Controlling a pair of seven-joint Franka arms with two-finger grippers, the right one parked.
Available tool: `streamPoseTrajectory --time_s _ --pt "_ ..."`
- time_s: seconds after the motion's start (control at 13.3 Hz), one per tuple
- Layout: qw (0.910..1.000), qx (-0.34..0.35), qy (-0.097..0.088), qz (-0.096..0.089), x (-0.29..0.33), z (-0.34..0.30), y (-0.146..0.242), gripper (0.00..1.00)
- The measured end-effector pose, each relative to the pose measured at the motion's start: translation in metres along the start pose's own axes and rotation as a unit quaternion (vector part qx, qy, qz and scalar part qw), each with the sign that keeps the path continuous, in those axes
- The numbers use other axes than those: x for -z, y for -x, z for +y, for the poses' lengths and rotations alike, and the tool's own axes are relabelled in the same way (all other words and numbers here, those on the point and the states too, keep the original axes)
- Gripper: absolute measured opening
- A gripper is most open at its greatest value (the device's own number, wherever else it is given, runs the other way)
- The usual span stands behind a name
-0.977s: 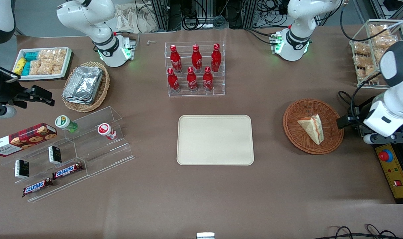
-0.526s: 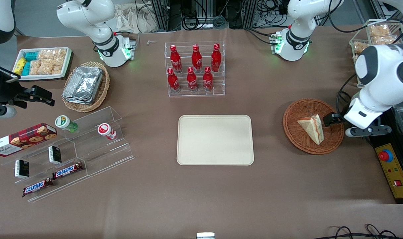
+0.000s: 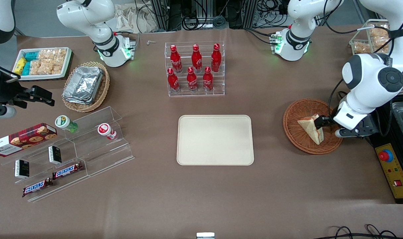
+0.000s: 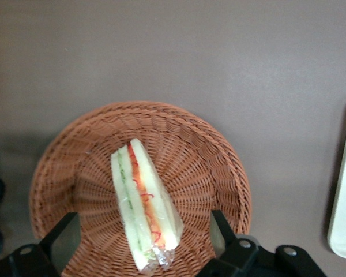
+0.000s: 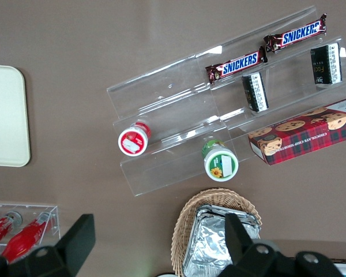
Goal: Place sandwich from basket to tray
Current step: 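Lower the open left gripper around the sandwich and close on it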
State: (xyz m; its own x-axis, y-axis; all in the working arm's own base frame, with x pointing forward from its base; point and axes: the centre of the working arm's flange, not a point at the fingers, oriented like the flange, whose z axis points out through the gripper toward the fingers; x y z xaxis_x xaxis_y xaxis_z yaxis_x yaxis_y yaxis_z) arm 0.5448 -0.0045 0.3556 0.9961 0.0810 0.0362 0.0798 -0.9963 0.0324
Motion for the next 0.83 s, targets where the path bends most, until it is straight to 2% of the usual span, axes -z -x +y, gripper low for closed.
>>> streamPoseTrajectory --time_s 0.23,0.83 --pt "0.9993 0.034 0.009 -0.012 -0.014 -0.011 -0.001 1.0" --pt "0.9861 0.16 0.004 -0.042 -0.04 -0.012 0.013 1.0"
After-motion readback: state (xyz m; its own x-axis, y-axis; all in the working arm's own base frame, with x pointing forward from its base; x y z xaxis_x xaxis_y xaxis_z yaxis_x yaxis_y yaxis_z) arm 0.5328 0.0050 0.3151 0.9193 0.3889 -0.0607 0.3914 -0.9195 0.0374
